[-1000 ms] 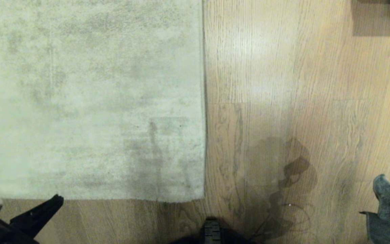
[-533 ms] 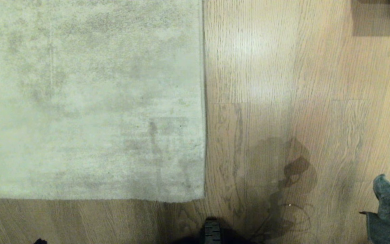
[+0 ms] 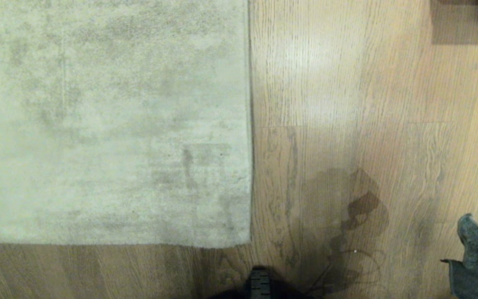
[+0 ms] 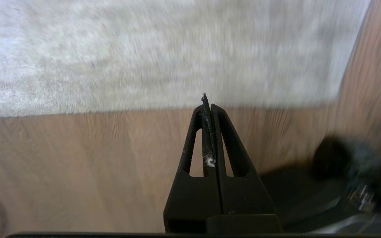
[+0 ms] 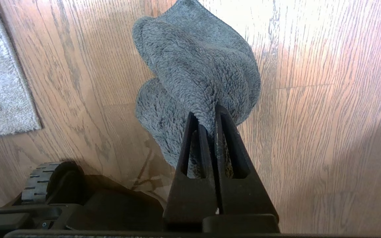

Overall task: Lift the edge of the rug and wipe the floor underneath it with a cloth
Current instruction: Put down the rag

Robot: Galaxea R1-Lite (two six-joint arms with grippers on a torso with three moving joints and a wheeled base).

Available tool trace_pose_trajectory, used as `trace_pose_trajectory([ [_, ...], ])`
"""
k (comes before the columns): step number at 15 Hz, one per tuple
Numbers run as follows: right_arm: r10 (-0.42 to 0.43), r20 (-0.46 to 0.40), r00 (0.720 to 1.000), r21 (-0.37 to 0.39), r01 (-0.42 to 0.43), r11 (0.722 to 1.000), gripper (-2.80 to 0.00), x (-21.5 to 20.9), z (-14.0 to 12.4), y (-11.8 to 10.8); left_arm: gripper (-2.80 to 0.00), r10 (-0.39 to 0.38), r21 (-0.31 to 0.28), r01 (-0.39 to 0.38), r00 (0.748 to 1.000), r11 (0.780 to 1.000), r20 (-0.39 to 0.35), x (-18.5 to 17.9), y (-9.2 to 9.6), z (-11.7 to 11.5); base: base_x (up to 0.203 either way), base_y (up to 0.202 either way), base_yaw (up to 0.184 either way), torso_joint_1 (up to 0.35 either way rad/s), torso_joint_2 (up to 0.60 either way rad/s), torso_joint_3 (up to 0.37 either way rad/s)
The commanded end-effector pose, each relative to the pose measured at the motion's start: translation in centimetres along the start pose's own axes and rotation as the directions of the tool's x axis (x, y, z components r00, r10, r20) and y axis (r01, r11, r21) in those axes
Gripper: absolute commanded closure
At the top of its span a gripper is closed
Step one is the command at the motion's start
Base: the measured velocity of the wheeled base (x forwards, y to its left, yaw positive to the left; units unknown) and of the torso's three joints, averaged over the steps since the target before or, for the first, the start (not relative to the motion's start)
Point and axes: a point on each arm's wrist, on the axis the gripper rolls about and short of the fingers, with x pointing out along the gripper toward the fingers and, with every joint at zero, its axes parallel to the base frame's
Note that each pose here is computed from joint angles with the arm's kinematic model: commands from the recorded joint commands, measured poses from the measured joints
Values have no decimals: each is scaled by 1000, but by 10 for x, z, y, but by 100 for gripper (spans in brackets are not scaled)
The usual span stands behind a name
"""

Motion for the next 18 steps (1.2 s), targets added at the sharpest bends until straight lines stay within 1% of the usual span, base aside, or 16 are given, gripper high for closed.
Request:
trace_pose_trajectory([
  [1,0,-1,1000,1,0,1000,0,0,0,0,0,3,-8,-2,998,1000,70,-5,0,-2,0,0,0,0,0,0],
  [18,-1,-1,1000,1,1,1000,0,0,0,0,0,3,-6,-2,998,1000,68,-5,0,-2,0,0,0,0,0,0],
])
